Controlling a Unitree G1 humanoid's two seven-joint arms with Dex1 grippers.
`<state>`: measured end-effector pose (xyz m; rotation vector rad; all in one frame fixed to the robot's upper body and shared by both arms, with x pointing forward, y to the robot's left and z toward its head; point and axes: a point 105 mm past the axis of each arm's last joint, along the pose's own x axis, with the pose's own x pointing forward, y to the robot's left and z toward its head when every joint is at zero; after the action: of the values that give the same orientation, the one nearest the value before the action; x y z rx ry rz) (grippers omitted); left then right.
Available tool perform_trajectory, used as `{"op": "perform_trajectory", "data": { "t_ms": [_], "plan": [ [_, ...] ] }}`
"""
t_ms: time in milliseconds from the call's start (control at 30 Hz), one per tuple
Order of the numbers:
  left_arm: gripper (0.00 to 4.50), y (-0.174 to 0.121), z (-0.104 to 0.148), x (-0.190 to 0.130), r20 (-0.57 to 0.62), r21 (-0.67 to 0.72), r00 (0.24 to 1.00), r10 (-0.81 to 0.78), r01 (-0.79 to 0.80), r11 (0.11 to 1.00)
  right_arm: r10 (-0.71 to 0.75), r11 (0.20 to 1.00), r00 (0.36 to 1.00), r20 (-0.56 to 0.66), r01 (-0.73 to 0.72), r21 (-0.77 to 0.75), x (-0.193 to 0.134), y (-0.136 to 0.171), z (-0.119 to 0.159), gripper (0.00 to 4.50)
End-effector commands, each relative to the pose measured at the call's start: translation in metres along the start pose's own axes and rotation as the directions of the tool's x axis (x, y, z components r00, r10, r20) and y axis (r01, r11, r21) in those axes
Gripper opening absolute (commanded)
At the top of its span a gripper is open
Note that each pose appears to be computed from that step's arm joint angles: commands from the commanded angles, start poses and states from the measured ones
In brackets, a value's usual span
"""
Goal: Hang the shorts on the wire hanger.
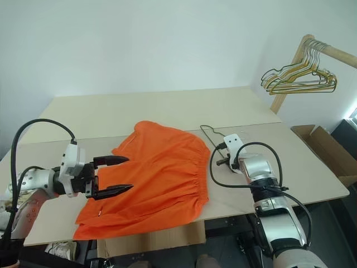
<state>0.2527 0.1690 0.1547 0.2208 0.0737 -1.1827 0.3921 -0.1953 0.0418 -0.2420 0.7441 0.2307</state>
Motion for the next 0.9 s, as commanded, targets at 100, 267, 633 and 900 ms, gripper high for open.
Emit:
{"op": "perform_trajectory", "data": {
  "t_ms": [100, 267, 633, 900],
  "plan": [
    [4.50, 0.021, 0.018, 0.014, 0.096, -0.058, 0.988, 0.120, -0.115, 0.992, -0.066, 0.995, 0.980, 0.190, 0.050, 0.091, -0.012, -0.010, 0.025, 0.01],
    [4.50, 0.037, 0.042, 0.031, 0.279, -0.326, 0.932, 0.230, -0.134, 0.936, -0.021, 0.997, 0.923, 0.384, -0.012, 0.082, -0.050, -0.006, 0.065, 0.01],
    [4.50, 0.070, 0.073, 0.047, 0.482, -0.659, 0.787, 0.385, 0.036, 0.751, 0.260, 0.952, 0.522, 0.812, 0.001, -0.306, -0.144, 0.073, 0.109, 0.01],
    [4.50, 0.081, 0.115, 0.046, 0.626, -0.633, 0.689, 0.365, 0.176, 0.754, 0.398, 0.909, 0.332, 0.855, -0.014, -0.418, -0.170, 0.128, 0.116, 0.01]
  ]
}}
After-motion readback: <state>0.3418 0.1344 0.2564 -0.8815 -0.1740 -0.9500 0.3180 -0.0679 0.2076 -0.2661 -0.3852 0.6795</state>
